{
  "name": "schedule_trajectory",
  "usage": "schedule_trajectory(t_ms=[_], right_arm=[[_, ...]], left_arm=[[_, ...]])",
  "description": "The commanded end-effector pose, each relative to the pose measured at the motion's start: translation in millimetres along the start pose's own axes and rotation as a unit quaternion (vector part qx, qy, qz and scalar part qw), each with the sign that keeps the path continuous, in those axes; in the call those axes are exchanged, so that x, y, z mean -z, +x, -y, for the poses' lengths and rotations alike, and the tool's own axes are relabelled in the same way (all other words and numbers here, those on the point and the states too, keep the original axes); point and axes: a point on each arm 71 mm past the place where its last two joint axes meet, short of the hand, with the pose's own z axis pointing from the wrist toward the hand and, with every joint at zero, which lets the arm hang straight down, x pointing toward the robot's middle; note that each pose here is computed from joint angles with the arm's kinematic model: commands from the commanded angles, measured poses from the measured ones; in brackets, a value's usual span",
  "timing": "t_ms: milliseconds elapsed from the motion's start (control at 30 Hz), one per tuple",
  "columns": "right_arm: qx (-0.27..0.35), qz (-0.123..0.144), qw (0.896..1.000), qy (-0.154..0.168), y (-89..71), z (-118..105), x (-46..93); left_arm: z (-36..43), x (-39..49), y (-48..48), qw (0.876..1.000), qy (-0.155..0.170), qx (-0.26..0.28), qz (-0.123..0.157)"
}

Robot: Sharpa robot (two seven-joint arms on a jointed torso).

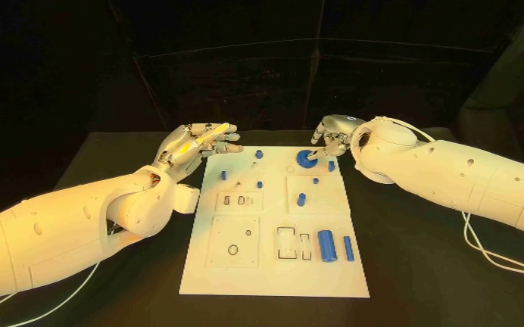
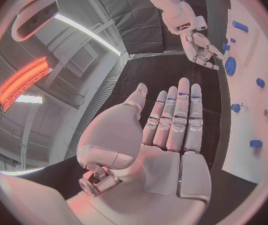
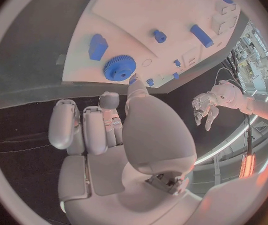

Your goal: Assemble the parts on the task board

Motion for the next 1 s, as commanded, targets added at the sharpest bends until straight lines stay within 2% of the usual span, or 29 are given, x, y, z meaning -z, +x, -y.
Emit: schedule_trajectory(t_ms=[33,367,1000], right_arm=[[0.001,-0.015,1.000,-0.006,1.3,-2.1,-2.2],[0.016,-0.022,0.999,-0.025,4.5,-10.9,-6.6],[0.024,-0.036,0.999,-0.025,9.4,-11.8,-10.2]], left_arm=[[1.3,-0.9,1.6,1.000,0.006,0.006,-0.007],[0.5,-1.7,1.3,1.000,0.004,0.005,-0.007],[-0.1,-2.4,1.5,1.000,0.002,0.005,-0.007]])
